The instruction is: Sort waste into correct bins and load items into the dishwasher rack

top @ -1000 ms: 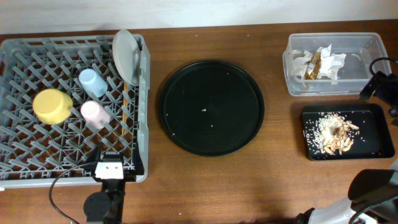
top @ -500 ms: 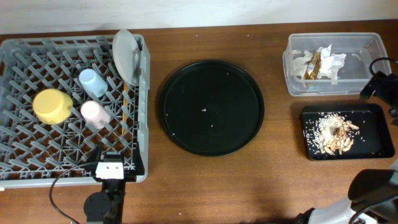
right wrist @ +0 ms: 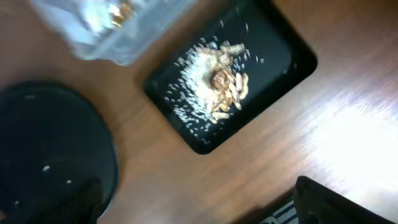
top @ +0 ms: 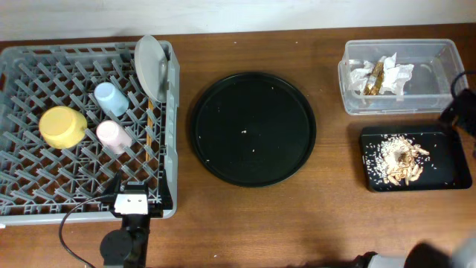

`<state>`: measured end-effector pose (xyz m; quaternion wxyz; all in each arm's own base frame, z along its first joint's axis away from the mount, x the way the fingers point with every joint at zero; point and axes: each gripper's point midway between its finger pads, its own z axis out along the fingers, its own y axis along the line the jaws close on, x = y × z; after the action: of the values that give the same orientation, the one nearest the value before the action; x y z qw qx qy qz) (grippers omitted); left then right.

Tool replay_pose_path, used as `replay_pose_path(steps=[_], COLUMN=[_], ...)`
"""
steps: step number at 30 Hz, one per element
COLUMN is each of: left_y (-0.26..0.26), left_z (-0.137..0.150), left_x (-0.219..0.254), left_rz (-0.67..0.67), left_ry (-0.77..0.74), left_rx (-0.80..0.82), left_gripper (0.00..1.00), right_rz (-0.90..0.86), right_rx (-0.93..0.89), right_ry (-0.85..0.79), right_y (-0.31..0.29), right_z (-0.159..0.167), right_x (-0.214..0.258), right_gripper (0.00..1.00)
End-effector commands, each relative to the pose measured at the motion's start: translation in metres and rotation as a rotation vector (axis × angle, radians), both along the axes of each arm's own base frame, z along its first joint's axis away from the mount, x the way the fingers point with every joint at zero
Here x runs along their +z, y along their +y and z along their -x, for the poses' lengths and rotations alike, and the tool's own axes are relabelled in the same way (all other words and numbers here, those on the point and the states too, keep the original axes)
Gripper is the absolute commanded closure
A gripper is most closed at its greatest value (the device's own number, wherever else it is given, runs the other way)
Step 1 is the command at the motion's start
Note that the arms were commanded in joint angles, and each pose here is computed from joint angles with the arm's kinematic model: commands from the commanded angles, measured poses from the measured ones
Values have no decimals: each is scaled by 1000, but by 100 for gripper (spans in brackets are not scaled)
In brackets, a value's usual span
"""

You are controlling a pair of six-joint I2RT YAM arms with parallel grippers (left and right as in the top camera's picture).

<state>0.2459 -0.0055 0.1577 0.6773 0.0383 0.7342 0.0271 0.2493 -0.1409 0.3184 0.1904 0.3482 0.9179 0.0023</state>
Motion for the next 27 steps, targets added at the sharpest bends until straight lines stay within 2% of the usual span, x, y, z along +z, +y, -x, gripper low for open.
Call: replay_pose_path(steps=[1, 4, 6, 10, 12, 18, 20, 21, 24, 27], left_y=[-3, -3, -3, -3, -3, -3, -3, -3, -3, -3], left_z=[0, 0, 0, 0, 0, 0, 0, 0, 0, 0], left_x=[-1, -1, -1, -1, -1, -1, -1, -1, -1, -1], left_rz=[-16, -16, -16, -16, -16, -16, -16, -16, -16, -16], left_ry=[-2, -2, -2, -2, -2, -2, -2, -2, -2, -2], left_rx=[-16, -16, -16, -16, -16, -16, -16, -16, -16, -16], left_gripper=[1, 1, 1, 1, 0, 1, 1, 1, 1, 1], right_rz=[116, 200, 249, 317, 377, 363, 350, 353, 393, 355], right_rx=[115, 283, 291, 279, 237, 352, 369, 401, 653, 756], right_ry=[-201, -438, -556, -689, -689, -757, -744, -799, -1019, -1149], right_y=[51, 109, 122, 133, 122, 131, 132, 135, 167, 186], right_z=[33, 89, 128, 176, 187, 212, 209, 197, 149, 98], right_x=[57, 101, 117, 128, 129, 118, 92, 87, 72, 18], right_gripper=[2, 2, 2, 2, 2, 2, 2, 2, 2, 2])
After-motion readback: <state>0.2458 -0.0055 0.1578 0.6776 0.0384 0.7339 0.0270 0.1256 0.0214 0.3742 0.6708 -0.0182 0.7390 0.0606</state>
